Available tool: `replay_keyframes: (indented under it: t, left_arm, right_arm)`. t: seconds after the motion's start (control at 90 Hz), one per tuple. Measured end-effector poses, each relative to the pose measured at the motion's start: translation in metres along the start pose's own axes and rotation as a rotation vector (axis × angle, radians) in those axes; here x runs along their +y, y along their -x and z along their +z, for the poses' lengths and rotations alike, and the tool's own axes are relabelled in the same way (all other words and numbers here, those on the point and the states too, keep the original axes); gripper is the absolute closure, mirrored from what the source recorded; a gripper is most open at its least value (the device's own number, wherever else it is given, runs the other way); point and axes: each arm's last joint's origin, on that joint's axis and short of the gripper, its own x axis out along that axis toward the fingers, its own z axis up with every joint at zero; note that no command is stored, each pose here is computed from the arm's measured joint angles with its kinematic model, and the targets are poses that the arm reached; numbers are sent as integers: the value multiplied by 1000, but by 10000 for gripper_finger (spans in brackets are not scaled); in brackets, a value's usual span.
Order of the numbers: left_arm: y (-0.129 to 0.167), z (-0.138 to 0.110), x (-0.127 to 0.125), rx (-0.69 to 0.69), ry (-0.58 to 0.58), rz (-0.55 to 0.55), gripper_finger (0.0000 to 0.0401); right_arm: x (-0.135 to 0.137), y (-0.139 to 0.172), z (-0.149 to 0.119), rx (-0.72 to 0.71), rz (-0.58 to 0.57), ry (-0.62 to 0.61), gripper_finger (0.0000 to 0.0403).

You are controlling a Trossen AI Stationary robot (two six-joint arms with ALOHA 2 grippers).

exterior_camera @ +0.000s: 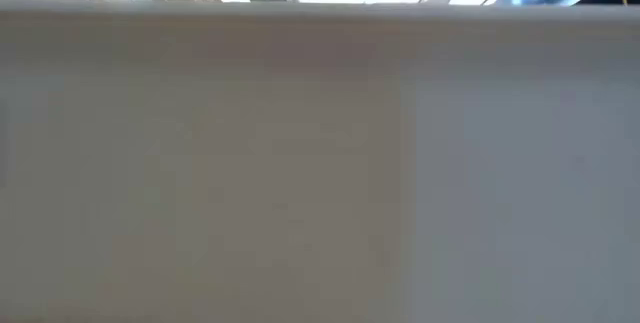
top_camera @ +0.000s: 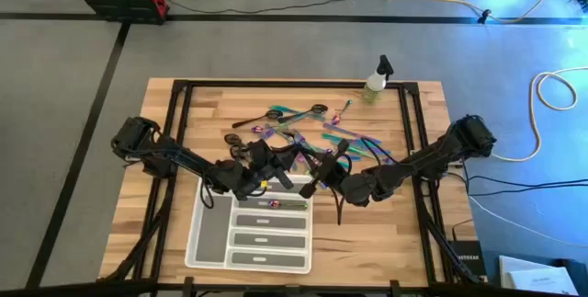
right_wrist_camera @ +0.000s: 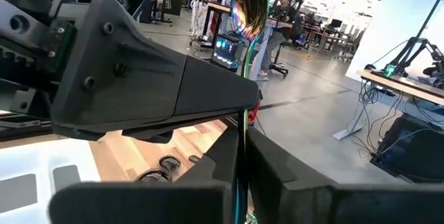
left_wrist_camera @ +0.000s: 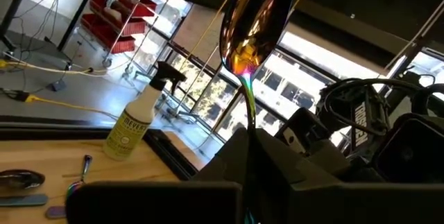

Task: Sort silverware
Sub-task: Put the blue spoon into the white silverware tray

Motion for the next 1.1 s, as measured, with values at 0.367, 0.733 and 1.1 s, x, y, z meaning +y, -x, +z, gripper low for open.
replay_keyframes:
  t: [0.367, 0.733, 1.1]
  left_arm:
    - [3, -2, -3, 13, -138, -12, 401]
    - [3, -1, -3, 16, -133, -11, 401]
    - [4, -7, 0, 41, -163, 1, 361]
  right_arm:
    - [0, 0, 1, -2, -17, 22, 399]
    - [-5, 0, 7, -16, -25, 40, 403]
    - [-8, 1, 12, -29, -54, 1, 402]
